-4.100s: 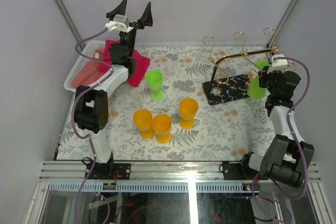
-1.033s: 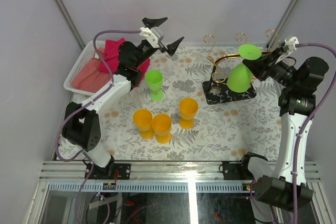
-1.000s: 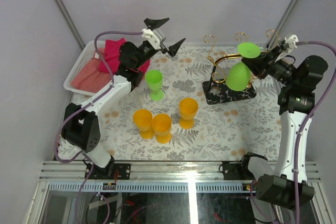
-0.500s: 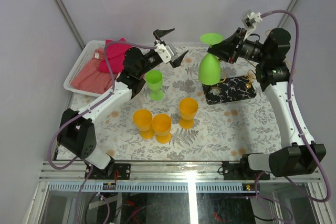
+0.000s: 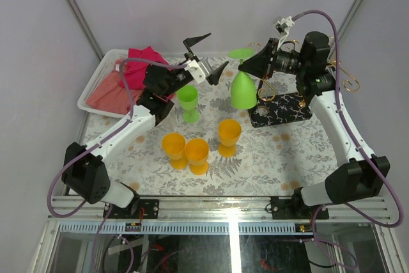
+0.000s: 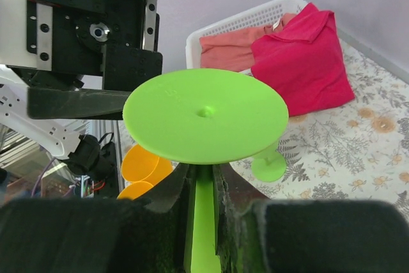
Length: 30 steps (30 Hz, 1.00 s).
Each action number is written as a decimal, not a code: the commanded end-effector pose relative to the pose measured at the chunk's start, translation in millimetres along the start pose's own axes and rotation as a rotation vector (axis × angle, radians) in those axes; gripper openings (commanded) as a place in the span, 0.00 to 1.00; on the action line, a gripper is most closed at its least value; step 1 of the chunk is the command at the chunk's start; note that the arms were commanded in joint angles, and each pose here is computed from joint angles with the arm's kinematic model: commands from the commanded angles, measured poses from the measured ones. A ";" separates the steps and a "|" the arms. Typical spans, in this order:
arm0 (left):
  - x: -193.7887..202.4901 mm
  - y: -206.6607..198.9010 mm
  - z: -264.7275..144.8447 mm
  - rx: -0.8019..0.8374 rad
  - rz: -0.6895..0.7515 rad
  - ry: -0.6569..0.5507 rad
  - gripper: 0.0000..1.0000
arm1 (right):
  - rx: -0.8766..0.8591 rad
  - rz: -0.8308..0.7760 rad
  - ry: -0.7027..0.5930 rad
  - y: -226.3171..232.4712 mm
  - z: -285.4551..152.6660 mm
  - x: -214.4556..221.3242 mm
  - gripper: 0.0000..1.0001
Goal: Place the wine glass upside down on the wine glass rack
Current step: Place the wine glass at the center of the board.
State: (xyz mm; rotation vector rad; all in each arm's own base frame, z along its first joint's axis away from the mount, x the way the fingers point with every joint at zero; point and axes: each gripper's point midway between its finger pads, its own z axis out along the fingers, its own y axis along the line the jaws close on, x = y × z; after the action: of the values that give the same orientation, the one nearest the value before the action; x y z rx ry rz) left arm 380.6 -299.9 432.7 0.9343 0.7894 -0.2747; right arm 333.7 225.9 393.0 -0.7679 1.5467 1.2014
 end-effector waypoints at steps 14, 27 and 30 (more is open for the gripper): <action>-5.6 -13.8 -5.9 0.039 0.007 0.010 1.00 | -0.072 -0.014 0.019 11.3 24.7 -8.7 0.00; -7.6 -21.6 -1.2 0.078 -0.042 -0.005 1.00 | -0.062 0.003 0.080 7.2 30.1 8.3 0.00; -6.7 -22.2 -0.5 0.079 -0.044 -0.004 1.00 | -0.061 0.000 0.082 7.7 30.9 9.4 0.00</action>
State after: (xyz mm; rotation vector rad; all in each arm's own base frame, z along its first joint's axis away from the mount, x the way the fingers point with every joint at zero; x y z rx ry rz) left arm 373.1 -310.1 407.0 1.0030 0.8488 -0.3209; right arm 336.7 252.3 370.3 -0.8284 1.6350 1.2602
